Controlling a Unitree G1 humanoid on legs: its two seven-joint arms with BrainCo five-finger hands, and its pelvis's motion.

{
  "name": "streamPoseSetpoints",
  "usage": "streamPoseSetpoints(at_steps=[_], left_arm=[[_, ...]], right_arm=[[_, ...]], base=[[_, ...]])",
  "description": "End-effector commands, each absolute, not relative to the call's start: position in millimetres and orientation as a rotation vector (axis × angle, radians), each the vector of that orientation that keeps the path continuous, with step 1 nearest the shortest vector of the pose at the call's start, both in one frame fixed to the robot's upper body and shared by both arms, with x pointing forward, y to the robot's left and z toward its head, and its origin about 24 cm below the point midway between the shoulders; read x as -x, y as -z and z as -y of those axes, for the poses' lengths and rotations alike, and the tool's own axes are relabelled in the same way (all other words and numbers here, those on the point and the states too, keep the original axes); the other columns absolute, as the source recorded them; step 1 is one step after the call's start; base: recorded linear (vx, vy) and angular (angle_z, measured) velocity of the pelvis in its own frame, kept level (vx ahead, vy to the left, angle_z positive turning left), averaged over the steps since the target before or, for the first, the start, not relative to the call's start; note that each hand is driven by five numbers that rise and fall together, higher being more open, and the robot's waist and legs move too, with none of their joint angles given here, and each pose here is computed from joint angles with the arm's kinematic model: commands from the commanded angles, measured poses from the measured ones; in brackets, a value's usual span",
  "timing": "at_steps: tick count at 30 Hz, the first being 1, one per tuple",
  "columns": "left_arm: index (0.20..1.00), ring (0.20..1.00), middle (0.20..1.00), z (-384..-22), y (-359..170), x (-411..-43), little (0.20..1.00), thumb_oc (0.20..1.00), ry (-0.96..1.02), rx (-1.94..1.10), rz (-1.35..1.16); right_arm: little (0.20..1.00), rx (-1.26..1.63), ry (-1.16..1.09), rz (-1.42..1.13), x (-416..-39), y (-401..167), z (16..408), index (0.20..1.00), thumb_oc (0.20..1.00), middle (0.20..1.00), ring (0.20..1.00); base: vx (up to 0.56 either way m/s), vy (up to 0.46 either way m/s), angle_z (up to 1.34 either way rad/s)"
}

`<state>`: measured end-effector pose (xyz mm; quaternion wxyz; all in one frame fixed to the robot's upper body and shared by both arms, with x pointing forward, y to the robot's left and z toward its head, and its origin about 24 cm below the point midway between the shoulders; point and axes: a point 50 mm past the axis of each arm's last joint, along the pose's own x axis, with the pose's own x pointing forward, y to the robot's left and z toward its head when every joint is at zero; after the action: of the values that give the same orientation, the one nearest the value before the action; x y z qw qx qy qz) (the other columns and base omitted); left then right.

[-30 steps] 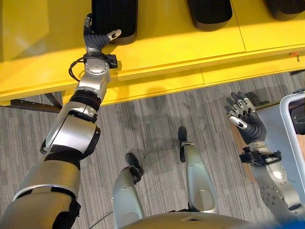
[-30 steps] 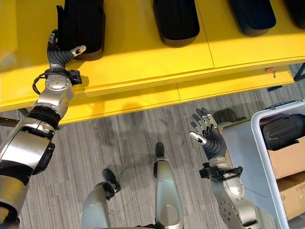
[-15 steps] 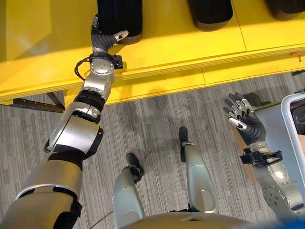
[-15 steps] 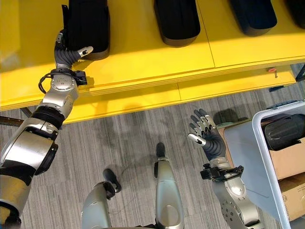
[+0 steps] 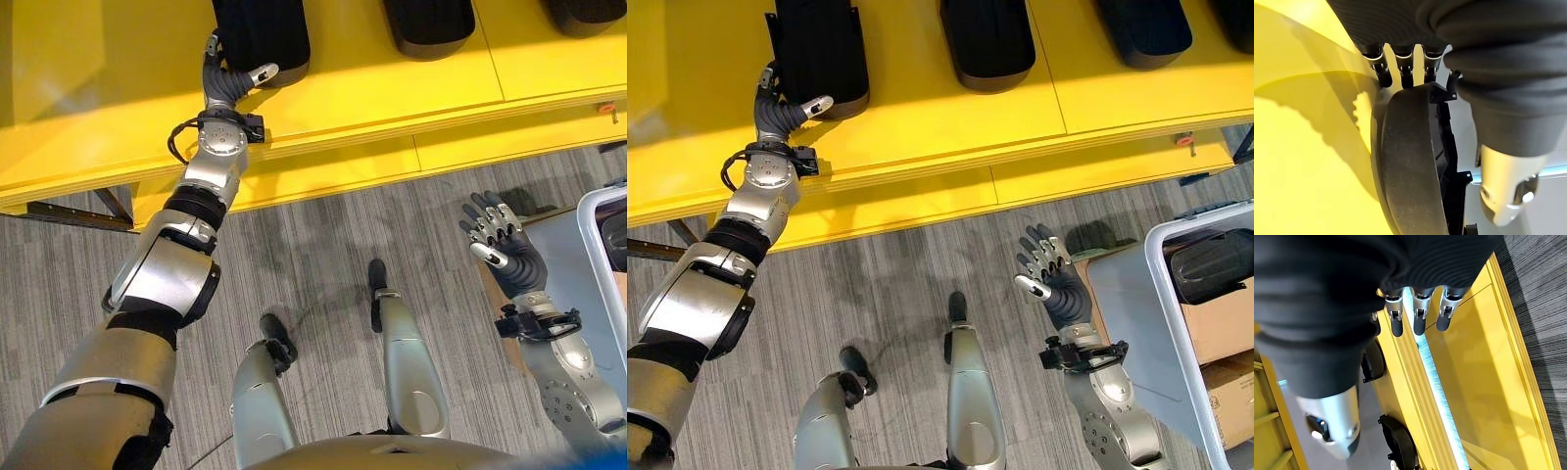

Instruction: Move parts from the plastic box to the shelf.

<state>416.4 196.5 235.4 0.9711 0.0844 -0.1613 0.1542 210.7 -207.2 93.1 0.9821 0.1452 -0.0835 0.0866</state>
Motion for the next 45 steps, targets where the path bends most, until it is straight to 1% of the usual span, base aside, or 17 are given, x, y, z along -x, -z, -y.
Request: streamPoseSetpoints(at_steps=[1, 9, 10, 11, 13, 15, 22, 27, 33, 34, 35, 36, 42, 44, 45], left_arm=[[1.0, 1.0, 1.0, -206, -251, -411, 1.0, 1.0, -0.324, -0.165, 0.416], [1.0, 1.0, 1.0, -225, -258, -405, 1.0, 1.0, -0.373, -0.161, 0.447], [1.0, 1.0, 1.0, -233, -259, -402, 1.0, 1.0, -0.395, -0.152, 0.451], [1.0, 1.0, 1.0, -234, -259, -402, 1.0, 1.0, -0.395, -0.152, 0.451], [1.0, 1.0, 1.0, -252, -260, -396, 1.0, 1.0, -0.438, -0.153, 0.461], [1.0, 1.0, 1.0, -259, -261, -393, 1.0, 1.0, -0.455, -0.156, 0.471], [1.0, 1.0, 1.0, -270, -265, -382, 1.0, 1.0, -0.466, -0.173, 0.52], [1.0, 1.0, 1.0, -259, -258, -369, 1.0, 1.0, -0.372, -0.167, 0.592], [1.0, 1.0, 1.0, -242, -229, -327, 1.0, 1.0, -0.189, -0.084, 0.671], [1.0, 1.0, 1.0, -242, -229, -326, 1.0, 1.0, -0.19, -0.084, 0.669], [1.0, 1.0, 1.0, -237, -218, -313, 1.0, 1.0, -0.142, -0.078, 0.677], [1.0, 1.0, 1.0, -232, -203, -300, 1.0, 1.0, -0.086, -0.061, 0.653], [1.0, 1.0, 1.0, -226, -152, -275, 1.0, 1.0, -0.008, 0.035, 0.496], [1.0, 1.0, 1.0, -234, -125, -265, 1.0, 1.0, -0.053, -0.092, 0.407], [1.0, 1.0, 1.0, -233, -108, -262, 1.0, 1.0, -0.063, -0.061, 0.345]], right_arm=[[1.0, -0.257, -0.187, 0.241, -202, -110, 218, 1.0, 1.0, 1.0, 1.0], [1.0, -0.261, -0.184, 0.234, -200, -109, 219, 1.0, 1.0, 1.0, 1.0], [1.0, -0.263, -0.185, 0.229, -200, -108, 218, 1.0, 1.0, 1.0, 1.0], [1.0, -0.263, -0.186, 0.229, -200, -108, 218, 1.0, 1.0, 1.0, 1.0], [1.0, -0.266, -0.188, 0.224, -199, -107, 218, 1.0, 1.0, 1.0, 1.0], [1.0, -0.265, -0.191, 0.22, -199, -106, 218, 1.0, 1.0, 1.0, 1.0], [1.0, -0.269, -0.192, 0.224, -199, -106, 217, 1.0, 1.0, 1.0, 1.0], [1.0, -0.279, -0.185, 0.225, -200, -105, 216, 1.0, 1.0, 1.0, 1.0], [1.0, -0.272, -0.147, 0.222, -206, -101, 217, 1.0, 1.0, 1.0, 1.0], [1.0, -0.271, -0.148, 0.22, -206, -101, 217, 1.0, 1.0, 1.0, 1.0], [1.0, -0.272, -0.141, 0.222, -205, -101, 219, 1.0, 1.0, 1.0, 1.0], [1.0, -0.264, -0.121, 0.215, -202, -100, 225, 1.0, 1.0, 1.0, 1.0], [1.0, -0.232, -0.08, 0.183, -196, -94, 236, 1.0, 1.0, 1.0, 1.0], [1.0, -0.219, -0.055, 0.16, -195, -88, 241, 1.0, 1.0, 1.0, 1.0], [1.0, -0.224, -0.044, 0.154, -195, -85, 242, 1.0, 1.0, 1.0, 1.0]], base=[[0.0, 0.0, 0.0], [0.0, 0.0, 0.0], [0.0, 0.0, 0.0], [0.0, 0.0, 0.0], [0.0, 0.0, 0.0], [0.0, 0.0, 0.0], [0.0, 0.0, 0.01], [0.0, -0.012, 0.04], [0.02, -0.034, -0.01], [-0.03, -0.083, -0.03], [0.01, -0.118, -0.03], [0.01, -0.15, -0.01], [0.06, -0.094, -0.1], [0.08, -0.137, -0.27], [0.03, -0.079, -0.24]])
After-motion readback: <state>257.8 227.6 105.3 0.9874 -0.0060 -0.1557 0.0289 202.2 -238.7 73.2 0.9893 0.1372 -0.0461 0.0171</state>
